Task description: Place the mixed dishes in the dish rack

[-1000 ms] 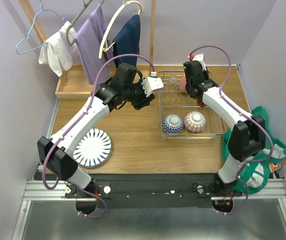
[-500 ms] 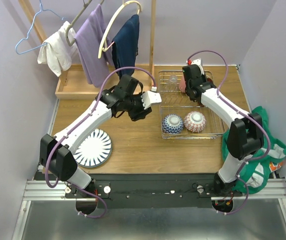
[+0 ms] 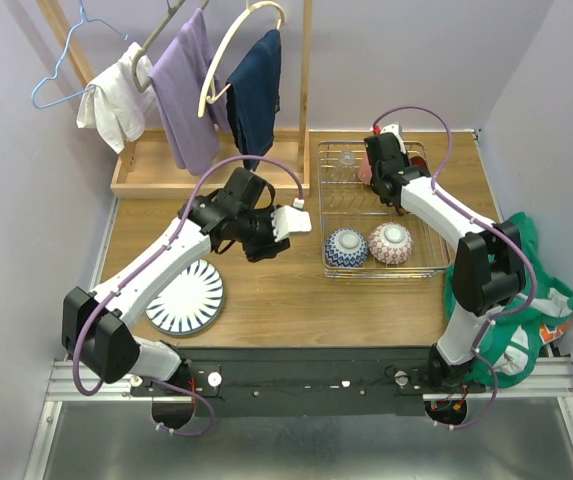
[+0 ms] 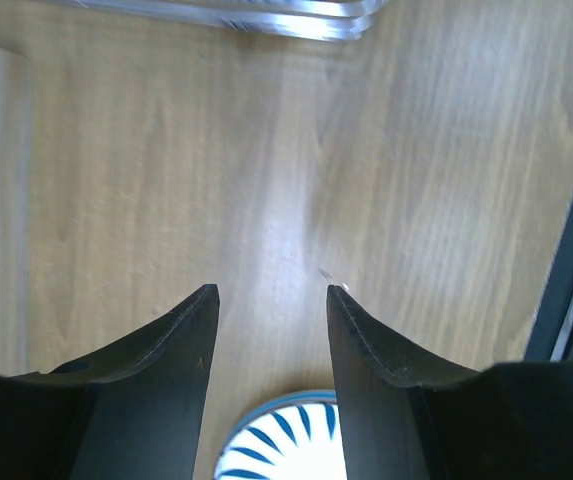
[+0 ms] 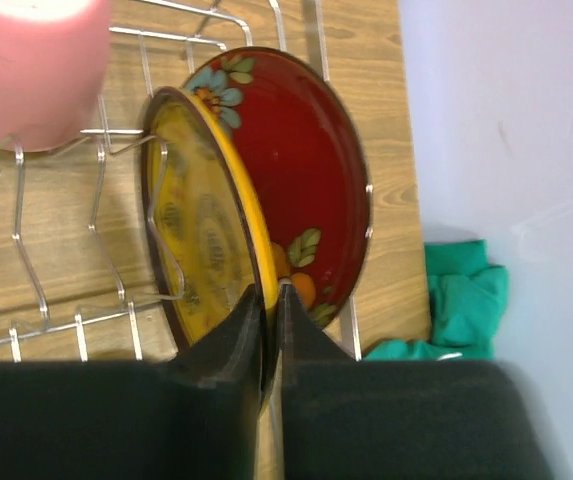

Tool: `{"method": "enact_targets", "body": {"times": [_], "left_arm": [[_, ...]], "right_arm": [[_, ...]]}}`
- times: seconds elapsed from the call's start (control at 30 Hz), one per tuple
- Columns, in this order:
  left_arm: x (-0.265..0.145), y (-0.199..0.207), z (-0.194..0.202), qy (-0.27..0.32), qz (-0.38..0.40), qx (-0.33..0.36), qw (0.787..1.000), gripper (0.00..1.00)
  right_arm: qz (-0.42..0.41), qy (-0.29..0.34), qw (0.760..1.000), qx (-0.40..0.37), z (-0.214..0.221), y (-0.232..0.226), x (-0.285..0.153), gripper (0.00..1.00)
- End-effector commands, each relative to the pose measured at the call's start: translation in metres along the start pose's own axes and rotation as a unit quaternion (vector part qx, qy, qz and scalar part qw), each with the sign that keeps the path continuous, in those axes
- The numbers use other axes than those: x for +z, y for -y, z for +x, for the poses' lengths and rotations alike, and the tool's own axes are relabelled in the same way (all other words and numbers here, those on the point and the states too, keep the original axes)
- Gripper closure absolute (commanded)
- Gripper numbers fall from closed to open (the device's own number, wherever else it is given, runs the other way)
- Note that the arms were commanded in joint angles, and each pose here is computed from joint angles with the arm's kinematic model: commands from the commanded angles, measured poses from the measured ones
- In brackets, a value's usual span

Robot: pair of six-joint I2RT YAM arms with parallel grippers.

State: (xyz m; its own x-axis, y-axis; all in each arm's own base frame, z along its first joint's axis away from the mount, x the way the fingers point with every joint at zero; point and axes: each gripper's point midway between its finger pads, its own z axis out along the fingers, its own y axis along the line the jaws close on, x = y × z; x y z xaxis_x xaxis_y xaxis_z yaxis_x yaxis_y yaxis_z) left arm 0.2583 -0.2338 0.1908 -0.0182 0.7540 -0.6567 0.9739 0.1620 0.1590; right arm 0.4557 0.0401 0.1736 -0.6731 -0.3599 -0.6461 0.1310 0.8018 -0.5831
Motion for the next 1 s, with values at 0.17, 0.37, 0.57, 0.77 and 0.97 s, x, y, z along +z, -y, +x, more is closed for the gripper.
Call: {"method": "enact_targets", "body": {"times": [0.17, 0.37, 0.57, 0.77, 0.97], "left_arm": [[0.002, 0.044, 0.074, -0.094, 0.056, 0.041, 0.993, 0.43], [-0.004, 0.045, 0.116, -0.144, 0.015, 0.041, 0.989, 0.42], [-0.023, 0.040, 0.170, -0.203, -0.019, 0.032, 0.978, 0.40], [-0.040, 0.017, 0.207, -0.224, -0.047, -0.015, 0.973, 0.39], [-0.045, -0.021, 0.224, -0.207, -0.057, -0.077, 0.974, 0.38]], "right_arm": [[-0.023, 0.019, 0.999, 0.015, -0.003, 0.009, -0.018, 0.57], [-0.039, 0.046, 0.997, 0.041, -0.018, 0.034, -0.048, 0.41], [-0.170, 0.060, 0.984, 0.014, 0.002, 0.014, -0.083, 0.02], [-0.296, 0.068, 0.953, -0.015, 0.024, -0.009, -0.121, 0.00], [-0.345, 0.061, 0.937, 0.001, 0.035, -0.013, -0.140, 0.00]]}}
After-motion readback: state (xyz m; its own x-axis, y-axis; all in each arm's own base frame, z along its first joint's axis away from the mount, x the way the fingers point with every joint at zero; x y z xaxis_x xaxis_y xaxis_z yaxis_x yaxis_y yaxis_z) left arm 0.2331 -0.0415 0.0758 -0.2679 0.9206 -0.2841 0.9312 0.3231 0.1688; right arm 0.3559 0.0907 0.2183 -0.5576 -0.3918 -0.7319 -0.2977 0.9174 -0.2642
